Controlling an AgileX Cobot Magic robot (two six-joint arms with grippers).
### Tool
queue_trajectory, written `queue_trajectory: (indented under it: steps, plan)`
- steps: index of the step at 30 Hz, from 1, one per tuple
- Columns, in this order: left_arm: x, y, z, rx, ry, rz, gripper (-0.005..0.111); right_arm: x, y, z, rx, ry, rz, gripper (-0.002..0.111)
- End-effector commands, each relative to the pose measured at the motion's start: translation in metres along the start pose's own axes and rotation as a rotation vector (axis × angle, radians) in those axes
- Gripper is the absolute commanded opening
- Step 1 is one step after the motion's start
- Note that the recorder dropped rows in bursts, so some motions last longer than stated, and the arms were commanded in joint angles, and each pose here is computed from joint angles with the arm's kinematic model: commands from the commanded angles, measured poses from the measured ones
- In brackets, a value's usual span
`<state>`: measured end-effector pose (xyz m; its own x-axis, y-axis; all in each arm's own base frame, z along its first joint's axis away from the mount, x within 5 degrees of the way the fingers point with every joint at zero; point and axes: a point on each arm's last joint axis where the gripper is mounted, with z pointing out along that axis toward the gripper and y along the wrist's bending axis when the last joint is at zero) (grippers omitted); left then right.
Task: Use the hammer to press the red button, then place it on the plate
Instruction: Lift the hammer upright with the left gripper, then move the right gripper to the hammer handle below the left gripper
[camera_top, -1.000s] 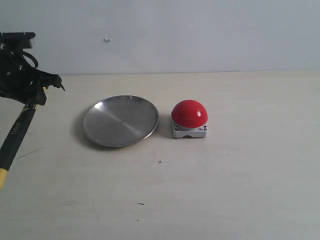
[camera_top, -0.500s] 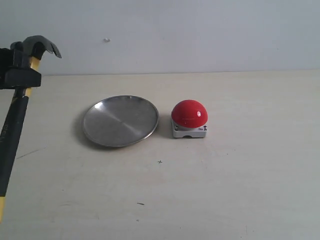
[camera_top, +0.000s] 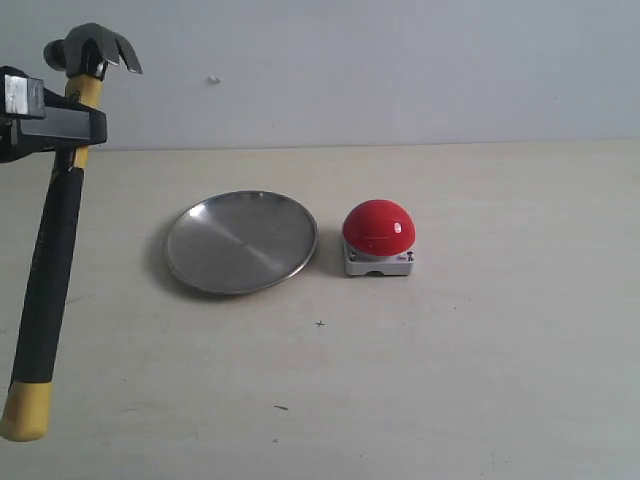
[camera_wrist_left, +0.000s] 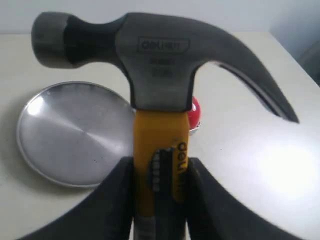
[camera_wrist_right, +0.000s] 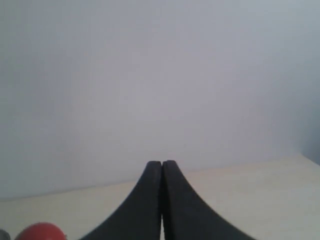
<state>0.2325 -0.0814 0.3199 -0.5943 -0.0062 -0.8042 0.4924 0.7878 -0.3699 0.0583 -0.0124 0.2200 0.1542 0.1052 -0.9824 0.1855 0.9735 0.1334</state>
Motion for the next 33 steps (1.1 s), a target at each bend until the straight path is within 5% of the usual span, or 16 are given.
queue_trajectory:
  steps: [1, 5, 16, 23, 27, 33]
  plan:
    - [-0.005, -0.009, -0.006, 0.065, -0.046, 0.016, 0.0, -0.005, -0.003, -0.001, 0.02, -0.079, 0.393, 0.0]
    - [-0.008, -0.015, -0.007, 0.131, -0.073, 0.041, 0.0, 0.001, -0.002, 0.0, 0.02, -0.012, 0.71, 0.0]
    - [-0.015, -0.037, -0.013, 0.377, -0.172, 0.066, 0.0, -0.017, 0.021, -0.001, -0.319, -0.013, 0.487, 0.0]
    - [-0.019, -0.027, -0.01, 0.271, -0.221, 0.016, 0.0, -0.048, 0.061, 0.014, -0.664, 0.083, 0.351, 0.0]
    - [-0.017, -0.011, -0.006, 0.147, -0.282, -0.089, 0.0, -0.051, 0.081, 0.051, -0.681, 0.222, 0.196, 0.0]
    - [-0.007, 0.003, -0.001, 0.022, -0.287, -0.073, 0.0, -0.012, 0.121, 0.114, -0.824, 0.525, 0.157, 0.001]
